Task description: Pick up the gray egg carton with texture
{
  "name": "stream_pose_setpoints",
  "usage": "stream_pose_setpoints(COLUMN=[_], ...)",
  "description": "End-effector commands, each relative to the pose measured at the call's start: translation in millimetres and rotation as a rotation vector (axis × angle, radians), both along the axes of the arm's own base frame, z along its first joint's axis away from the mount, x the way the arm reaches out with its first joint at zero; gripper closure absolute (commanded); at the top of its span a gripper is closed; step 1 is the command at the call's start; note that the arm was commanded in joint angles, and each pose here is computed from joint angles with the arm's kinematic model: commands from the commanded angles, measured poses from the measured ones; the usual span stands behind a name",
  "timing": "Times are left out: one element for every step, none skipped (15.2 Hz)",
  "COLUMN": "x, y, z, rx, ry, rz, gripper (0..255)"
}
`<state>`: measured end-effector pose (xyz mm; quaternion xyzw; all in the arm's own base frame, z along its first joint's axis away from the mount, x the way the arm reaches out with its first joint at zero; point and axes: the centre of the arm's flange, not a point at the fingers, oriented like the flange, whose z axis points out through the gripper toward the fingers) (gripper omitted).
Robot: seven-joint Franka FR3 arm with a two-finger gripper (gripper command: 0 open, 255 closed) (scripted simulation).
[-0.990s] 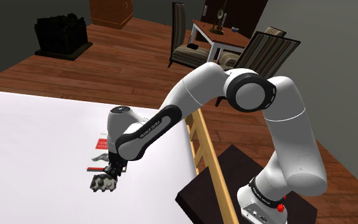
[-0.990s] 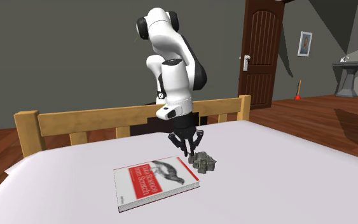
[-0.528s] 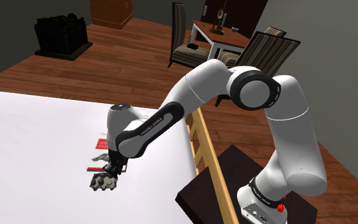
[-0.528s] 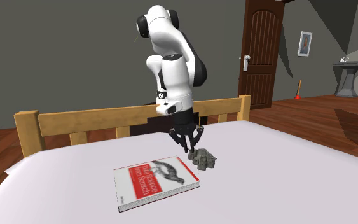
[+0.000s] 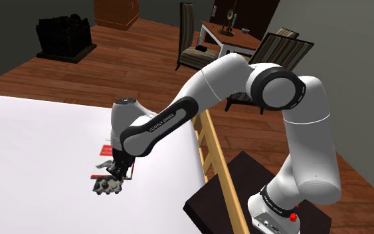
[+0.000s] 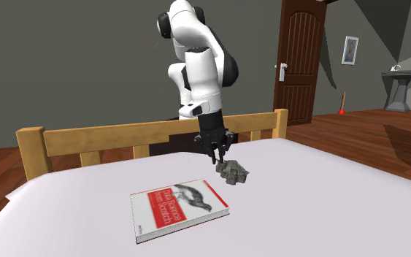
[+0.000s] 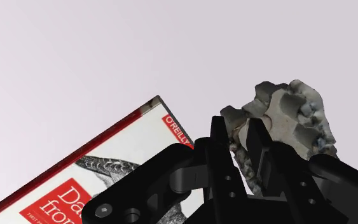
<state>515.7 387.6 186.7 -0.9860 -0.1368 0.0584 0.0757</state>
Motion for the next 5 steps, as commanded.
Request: stream_pose_setpoints(x=[0,0,0,0,0], y=[-1,-1,-1,-1,-1], z=[11,16,22,22,22], rx=[0.000,0.000,0.000,0.000,0.000], ry=[0.000,0.000,0.000,0.000,0.000], rz=[0.000,0.000,0.000,0.000,0.000], gripper=[255,255,255,255,255])
